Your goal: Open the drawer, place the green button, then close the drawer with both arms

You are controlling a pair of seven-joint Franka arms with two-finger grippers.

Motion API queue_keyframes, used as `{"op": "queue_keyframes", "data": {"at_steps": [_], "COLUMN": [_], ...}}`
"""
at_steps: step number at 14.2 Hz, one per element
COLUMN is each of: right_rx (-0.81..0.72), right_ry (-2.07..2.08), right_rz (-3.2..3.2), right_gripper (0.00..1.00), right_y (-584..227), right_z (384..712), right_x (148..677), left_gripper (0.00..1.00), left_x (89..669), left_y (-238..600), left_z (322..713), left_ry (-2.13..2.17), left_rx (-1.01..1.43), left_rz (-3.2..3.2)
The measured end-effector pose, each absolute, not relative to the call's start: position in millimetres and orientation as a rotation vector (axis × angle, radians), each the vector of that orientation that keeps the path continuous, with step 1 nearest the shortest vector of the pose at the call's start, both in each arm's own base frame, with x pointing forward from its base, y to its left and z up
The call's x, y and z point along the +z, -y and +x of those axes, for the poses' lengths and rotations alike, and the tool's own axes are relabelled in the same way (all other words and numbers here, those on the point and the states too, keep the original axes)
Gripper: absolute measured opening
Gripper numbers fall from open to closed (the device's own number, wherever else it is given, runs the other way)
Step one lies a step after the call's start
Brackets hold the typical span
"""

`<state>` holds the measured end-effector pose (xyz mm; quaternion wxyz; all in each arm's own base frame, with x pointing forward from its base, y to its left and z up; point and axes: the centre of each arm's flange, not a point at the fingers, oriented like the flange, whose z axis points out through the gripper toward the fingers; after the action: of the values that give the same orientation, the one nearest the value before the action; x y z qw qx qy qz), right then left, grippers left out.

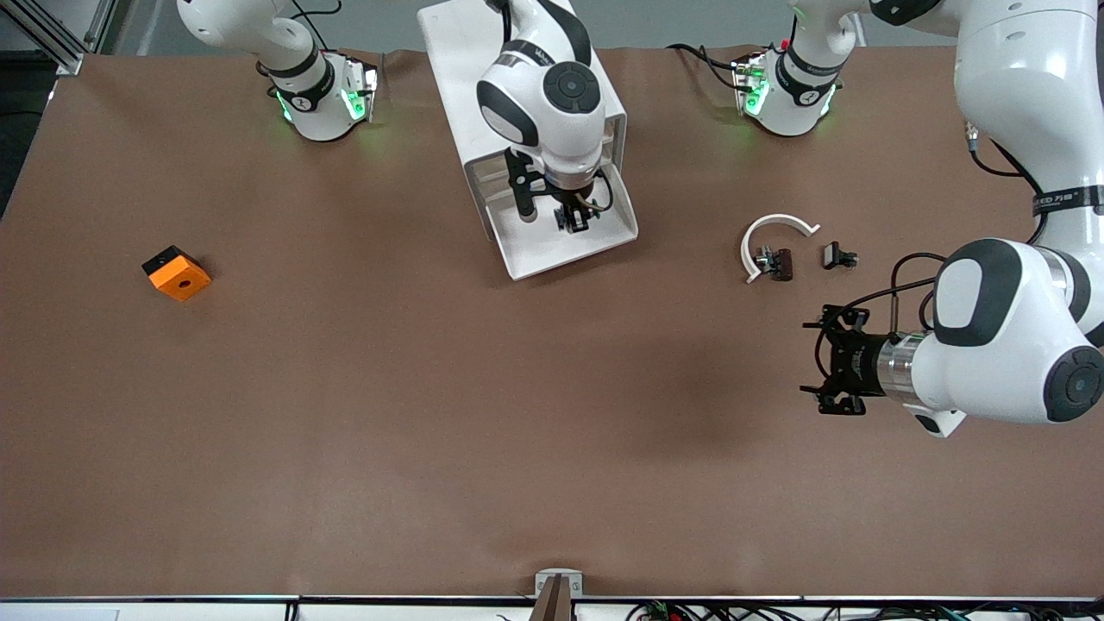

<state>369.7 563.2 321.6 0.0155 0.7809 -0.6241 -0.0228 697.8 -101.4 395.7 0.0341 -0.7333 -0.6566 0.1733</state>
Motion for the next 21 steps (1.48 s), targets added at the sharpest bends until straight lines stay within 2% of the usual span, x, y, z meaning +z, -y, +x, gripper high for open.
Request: {"op": "queue_keyframes", "data": {"at_steps": [3, 8, 13, 14, 17, 19, 20, 21], "right_rx": [-0.068, -0.054, -0.050, -0.043, 0.007, 0.016, 0.016, 0.018], "right_ry": [1.971, 1.945, 1.951, 1.946, 1.903, 1.872, 1.833, 1.769], "right_rz": [2.402, 2.378, 2.381, 2.384, 2.423, 2.450, 2.474, 2.500], "right_gripper": [0.41, 0.41, 0.41, 0.45, 0.72, 0.94, 1.00, 1.00], "right_y": [-575.4, -586.5, -589.0, -589.0, -591.1, -592.5, -592.8, -591.6], "right_z": [367.8, 361.2, 362.7, 362.7, 359.1, 358.1, 359.1, 361.2], "right_x": [309.4, 277.5, 277.7, 277.4, 276.9, 278.1, 280.7, 284.0], "left_gripper": [1.00, 1.00, 1.00, 1.00, 1.00, 1.00, 1.00, 1.00], "left_x": [410.4, 488.2, 560.6, 567.6, 571.3, 554.5, 539.7, 523.0], "left_y": [77.0, 65.0, 58.5, 59.3, 67.4, 87.0, 102.4, 120.8], "left_z": [699.7, 693.1, 668.0, 660.2, 635.3, 621.5, 613.2, 603.8], "left_ry": [1.678, 1.123, 0.832, 0.804, 0.726, 0.662, 0.619, 0.568], "left_rx": [0.373, 0.171, 0.015, 0.010, -0.002, -0.079, -0.102, -0.097], "left_rz": [-2.510, -2.905, -3.038, -3.043, -3.053, -3.081, -3.095, -3.106]}}
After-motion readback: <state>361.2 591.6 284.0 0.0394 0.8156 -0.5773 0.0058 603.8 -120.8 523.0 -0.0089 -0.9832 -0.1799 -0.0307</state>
